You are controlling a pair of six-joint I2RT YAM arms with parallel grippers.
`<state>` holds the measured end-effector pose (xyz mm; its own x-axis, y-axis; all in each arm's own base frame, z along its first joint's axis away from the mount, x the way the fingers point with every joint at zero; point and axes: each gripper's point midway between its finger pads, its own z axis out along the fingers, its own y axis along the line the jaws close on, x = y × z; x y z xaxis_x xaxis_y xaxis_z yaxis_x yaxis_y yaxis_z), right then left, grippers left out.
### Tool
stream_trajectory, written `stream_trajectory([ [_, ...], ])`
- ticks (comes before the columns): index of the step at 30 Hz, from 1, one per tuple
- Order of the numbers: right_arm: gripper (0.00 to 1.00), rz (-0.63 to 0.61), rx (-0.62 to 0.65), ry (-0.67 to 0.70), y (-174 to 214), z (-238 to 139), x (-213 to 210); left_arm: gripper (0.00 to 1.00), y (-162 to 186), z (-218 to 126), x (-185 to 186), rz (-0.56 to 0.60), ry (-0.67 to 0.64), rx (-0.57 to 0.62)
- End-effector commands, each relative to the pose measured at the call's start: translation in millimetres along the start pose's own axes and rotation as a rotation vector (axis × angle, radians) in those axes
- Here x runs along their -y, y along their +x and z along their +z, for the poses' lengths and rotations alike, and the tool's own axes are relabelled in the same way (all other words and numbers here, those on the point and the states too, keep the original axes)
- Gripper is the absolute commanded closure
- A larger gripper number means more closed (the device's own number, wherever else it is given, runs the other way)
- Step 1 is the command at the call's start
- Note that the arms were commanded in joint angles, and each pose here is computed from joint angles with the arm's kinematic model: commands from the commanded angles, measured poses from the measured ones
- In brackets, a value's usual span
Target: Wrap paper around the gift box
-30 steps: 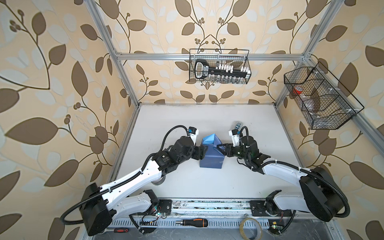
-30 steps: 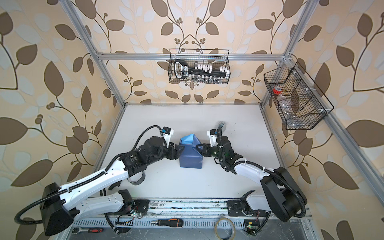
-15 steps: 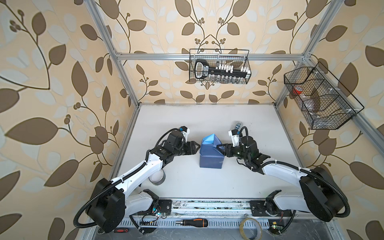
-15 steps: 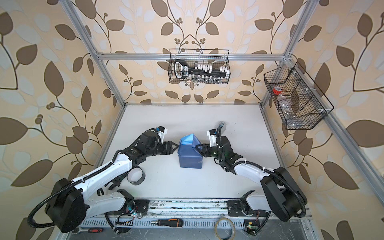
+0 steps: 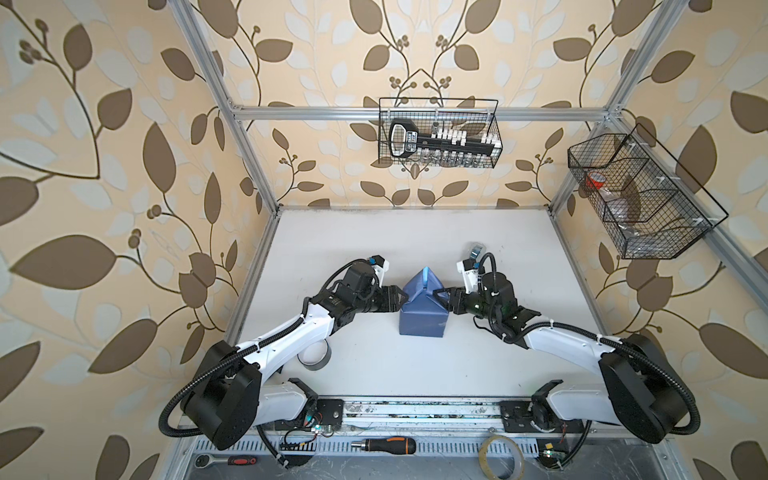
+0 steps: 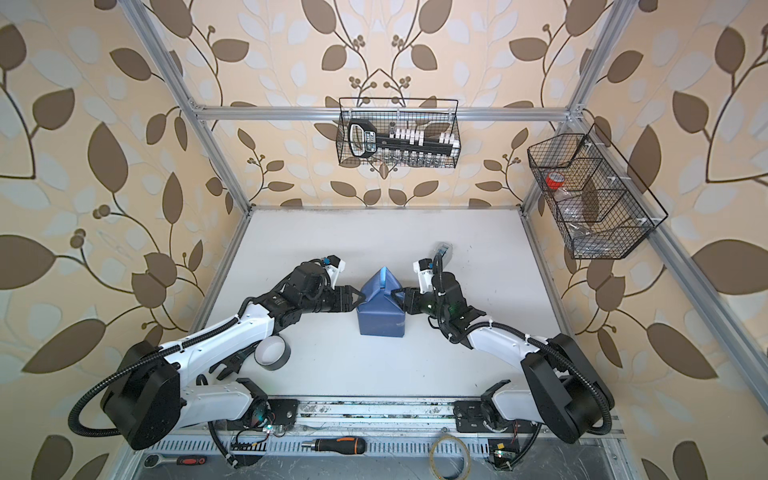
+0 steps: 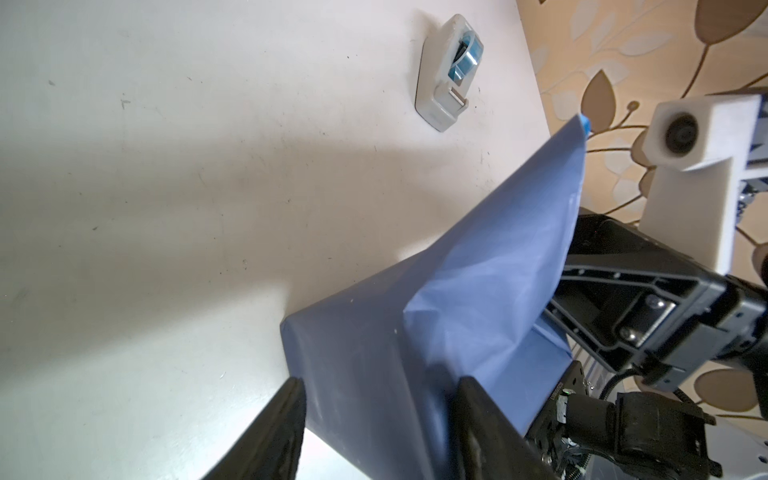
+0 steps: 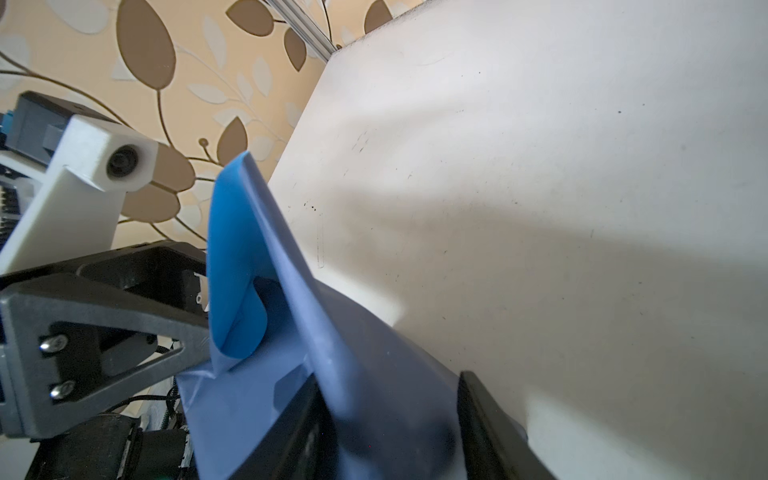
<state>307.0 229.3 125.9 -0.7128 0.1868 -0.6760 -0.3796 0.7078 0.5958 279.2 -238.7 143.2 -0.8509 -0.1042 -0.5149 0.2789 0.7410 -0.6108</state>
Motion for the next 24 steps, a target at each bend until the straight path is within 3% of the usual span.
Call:
stream_trajectory([
  [1, 0.49, 0.002, -0.084, 0.049, 26, 0, 13, 0.4, -17, -1, 13, 0.063, 0.017, 0.038],
  [10, 0.49, -0.023, -0.086, 0.028, 25, 2, 9, 0.36, -3, 19, 5, 0.047, 0.041, -0.009],
  [16, 0.49, -0.113, -0.077, 0.032, 14, -2, 5, 0.3, -7, 16, -6, 0.084, -0.005, 0.011],
  [24, 0.5, -0.173, -0.1, 0.024, 18, -3, 5, 0.18, -23, 7, 10, 0.265, 0.025, 0.007],
])
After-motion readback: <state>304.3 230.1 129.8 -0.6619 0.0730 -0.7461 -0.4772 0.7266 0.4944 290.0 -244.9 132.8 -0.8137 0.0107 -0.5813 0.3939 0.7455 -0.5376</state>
